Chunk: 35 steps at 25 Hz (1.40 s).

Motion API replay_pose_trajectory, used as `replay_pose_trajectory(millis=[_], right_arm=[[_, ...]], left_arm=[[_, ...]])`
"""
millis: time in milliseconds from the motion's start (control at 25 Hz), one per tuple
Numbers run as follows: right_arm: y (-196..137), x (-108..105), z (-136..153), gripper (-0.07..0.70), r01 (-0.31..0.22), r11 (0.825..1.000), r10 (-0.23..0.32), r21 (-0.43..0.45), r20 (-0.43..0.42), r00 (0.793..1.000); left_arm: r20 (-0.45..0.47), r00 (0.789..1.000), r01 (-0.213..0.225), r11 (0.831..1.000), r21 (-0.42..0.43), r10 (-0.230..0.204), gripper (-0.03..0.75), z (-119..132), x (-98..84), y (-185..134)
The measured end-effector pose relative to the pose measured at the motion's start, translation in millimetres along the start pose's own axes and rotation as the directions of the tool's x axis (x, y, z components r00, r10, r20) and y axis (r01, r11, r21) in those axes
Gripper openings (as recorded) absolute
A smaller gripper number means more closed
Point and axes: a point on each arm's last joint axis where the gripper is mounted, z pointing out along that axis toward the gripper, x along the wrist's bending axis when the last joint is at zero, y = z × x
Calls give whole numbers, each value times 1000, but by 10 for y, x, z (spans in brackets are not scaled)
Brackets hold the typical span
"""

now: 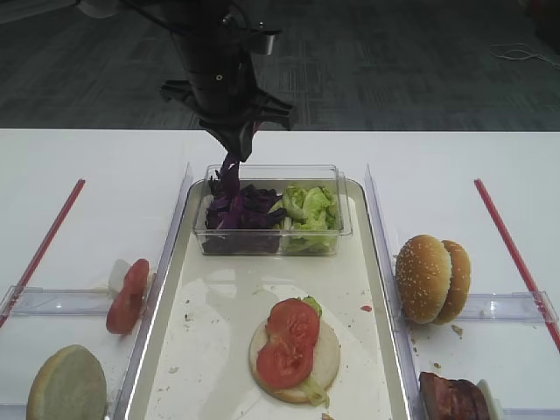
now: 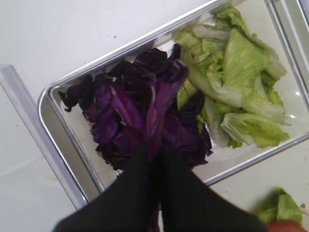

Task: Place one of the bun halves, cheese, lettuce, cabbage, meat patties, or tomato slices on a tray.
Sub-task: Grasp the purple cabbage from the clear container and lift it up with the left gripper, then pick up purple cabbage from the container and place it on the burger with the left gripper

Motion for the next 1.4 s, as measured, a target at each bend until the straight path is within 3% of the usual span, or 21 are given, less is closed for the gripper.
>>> replay_pose_trajectory(millis=[600,760,1040,1400], right_arm=[[0,0,0,692,0,1000,0,0,0,1000],[0,0,0,692,0,1000,0,0,0,1000],[0,0,0,692,0,1000,0,0,0,1000],[0,0,0,692,-2,1000,2,0,0,1000]], left_arm=[[61,998,28,999,-27,-26,-1,-522,-85,-301],[73,997,18,999,-30,-16,-1,-674,-153,-447],[106,992,-59,998,-37,62,-1,-856,-536,-633],[157,975,-156,987,-30,159,-1,-884,-1128,-779]])
